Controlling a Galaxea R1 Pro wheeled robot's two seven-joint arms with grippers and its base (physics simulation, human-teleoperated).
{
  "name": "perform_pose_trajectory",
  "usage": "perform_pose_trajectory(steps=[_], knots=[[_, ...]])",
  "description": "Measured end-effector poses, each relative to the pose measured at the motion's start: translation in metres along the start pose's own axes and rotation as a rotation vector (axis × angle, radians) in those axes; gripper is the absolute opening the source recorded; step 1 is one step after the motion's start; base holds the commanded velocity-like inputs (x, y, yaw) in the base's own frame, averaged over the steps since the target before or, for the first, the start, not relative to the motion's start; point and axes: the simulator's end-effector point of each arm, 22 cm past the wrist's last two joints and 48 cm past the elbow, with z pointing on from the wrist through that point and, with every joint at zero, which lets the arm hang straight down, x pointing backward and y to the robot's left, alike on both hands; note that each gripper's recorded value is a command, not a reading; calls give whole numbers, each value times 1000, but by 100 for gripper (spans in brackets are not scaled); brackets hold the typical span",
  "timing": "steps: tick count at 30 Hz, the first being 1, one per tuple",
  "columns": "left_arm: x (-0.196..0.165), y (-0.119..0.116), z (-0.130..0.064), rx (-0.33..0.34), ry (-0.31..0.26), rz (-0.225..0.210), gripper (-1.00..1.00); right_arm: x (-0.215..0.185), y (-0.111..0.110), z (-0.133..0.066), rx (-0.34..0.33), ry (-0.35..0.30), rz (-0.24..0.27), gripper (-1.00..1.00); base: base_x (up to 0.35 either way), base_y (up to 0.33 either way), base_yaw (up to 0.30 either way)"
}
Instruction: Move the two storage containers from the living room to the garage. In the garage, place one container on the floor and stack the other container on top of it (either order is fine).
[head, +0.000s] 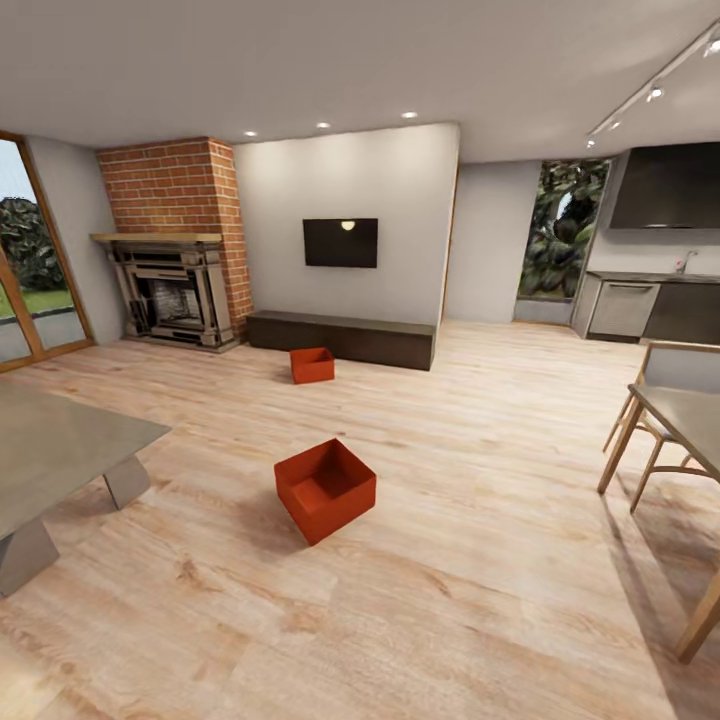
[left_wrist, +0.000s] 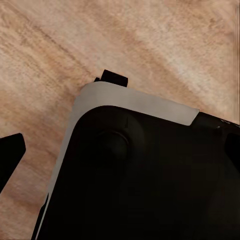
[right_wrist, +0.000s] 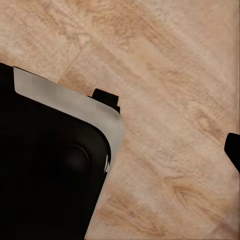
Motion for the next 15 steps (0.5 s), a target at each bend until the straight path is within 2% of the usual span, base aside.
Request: perform_pose_trajectory(steps=[15], knots=[[0,1,0,-2,0,0,100,0,1,0,-1,0,7,100,316,-147,5]])
